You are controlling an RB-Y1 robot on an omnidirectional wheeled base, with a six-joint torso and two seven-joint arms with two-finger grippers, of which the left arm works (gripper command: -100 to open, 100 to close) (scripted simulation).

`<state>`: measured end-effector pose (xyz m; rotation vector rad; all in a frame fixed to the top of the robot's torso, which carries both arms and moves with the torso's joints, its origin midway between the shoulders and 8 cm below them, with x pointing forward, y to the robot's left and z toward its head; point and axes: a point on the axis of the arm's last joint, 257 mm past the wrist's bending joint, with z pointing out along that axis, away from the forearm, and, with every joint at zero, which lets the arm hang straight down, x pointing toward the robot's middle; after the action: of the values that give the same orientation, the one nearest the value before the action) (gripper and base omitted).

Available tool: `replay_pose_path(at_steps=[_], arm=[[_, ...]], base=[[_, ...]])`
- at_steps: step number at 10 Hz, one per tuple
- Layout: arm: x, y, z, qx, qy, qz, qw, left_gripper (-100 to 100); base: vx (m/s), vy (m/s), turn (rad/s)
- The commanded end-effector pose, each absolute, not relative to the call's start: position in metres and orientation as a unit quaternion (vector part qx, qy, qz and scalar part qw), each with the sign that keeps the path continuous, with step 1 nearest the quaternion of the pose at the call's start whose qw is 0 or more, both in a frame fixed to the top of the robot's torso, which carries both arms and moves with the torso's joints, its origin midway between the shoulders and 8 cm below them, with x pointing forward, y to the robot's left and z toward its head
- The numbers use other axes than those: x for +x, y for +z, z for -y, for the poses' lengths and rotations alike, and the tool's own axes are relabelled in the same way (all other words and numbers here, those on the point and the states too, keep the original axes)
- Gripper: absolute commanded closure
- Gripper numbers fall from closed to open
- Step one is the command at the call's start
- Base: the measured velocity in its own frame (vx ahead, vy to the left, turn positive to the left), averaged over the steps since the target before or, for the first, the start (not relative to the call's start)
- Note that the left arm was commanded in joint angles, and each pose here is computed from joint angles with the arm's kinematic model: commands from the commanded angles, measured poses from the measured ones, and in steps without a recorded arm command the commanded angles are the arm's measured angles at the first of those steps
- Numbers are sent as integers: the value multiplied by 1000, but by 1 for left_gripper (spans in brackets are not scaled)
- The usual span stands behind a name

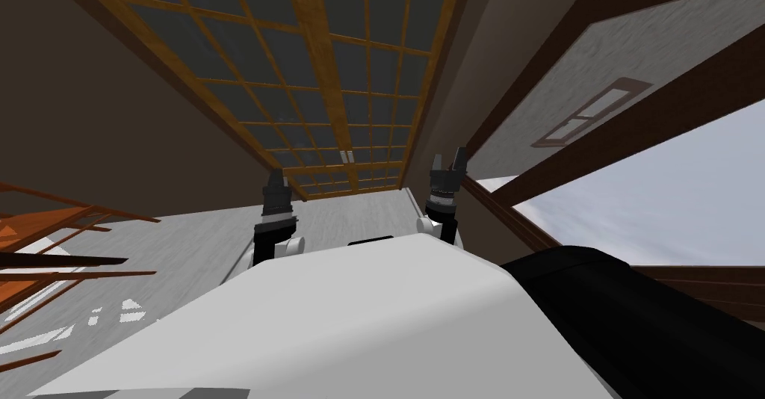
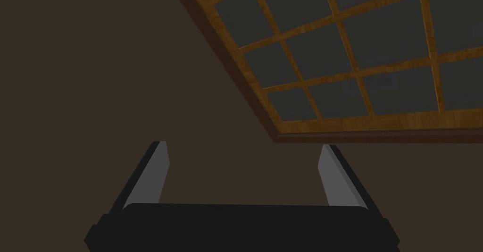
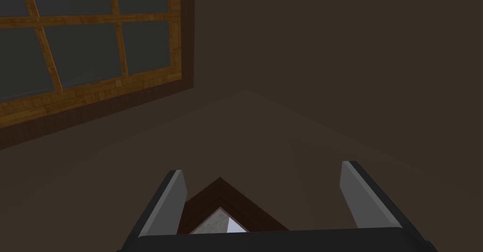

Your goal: Pull the door open

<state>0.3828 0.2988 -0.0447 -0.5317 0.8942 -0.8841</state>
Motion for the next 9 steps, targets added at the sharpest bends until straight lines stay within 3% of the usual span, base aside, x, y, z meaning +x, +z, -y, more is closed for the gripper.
replay_pose_path(at_steps=[1, 9], arm=[[387, -55, -301, -240, -394, -424, 779, -100], [405, -105, -309, -211, -324, -475, 790, -100]], base=[[91, -11, 16], [96, -10, 23]])
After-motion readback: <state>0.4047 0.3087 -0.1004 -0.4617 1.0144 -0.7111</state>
